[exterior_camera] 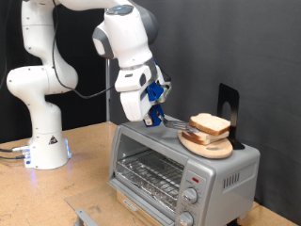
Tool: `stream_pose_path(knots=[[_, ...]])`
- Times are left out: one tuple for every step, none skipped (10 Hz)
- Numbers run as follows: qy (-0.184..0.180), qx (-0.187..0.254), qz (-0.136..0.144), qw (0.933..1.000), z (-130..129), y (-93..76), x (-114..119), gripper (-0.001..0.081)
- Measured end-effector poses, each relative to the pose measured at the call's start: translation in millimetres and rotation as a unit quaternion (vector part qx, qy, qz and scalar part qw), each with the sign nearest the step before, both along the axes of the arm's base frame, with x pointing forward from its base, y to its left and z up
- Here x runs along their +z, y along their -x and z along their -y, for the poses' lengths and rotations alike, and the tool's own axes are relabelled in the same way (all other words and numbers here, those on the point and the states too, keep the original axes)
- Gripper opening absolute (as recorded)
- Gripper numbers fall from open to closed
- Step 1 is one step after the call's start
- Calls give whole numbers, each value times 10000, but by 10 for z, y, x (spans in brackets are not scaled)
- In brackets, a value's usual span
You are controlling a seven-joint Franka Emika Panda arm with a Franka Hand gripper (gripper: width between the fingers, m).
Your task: Make a piece of toast with the oven
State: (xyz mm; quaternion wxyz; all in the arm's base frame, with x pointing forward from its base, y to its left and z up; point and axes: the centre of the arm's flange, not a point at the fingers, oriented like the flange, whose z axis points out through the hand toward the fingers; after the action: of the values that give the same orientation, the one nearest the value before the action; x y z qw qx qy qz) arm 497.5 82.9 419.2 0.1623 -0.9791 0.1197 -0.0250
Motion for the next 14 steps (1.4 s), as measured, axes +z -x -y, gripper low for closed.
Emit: stream_pose_path(knots=[[16,31,-19,10000,-34,1,-20,435],[22,70,-24,10000,-75,4,-29,435],[26,103,-23,9999,-111,8,-31,435],[29,130,-21,9999,-142,11,-30,435],[31,150,-19,9999,-168,12,-28,434],[31,158,-18,9999,-195,12,-23,434],[30,162,-14,9999,-216,11,-14,434],[26,162,-3,9999,-233,6,-1,434],[20,154,8,9999,-249,-1,16,434],[14,129,18,9999,-261,-10,36,434],[7,104,27,9999,-269,-20,55,434],[1,78,35,10000,-272,-30,70,434],[-4,40,41,10000,-277,-43,87,433],[-12,3,47,10000,-283,-62,105,433]])
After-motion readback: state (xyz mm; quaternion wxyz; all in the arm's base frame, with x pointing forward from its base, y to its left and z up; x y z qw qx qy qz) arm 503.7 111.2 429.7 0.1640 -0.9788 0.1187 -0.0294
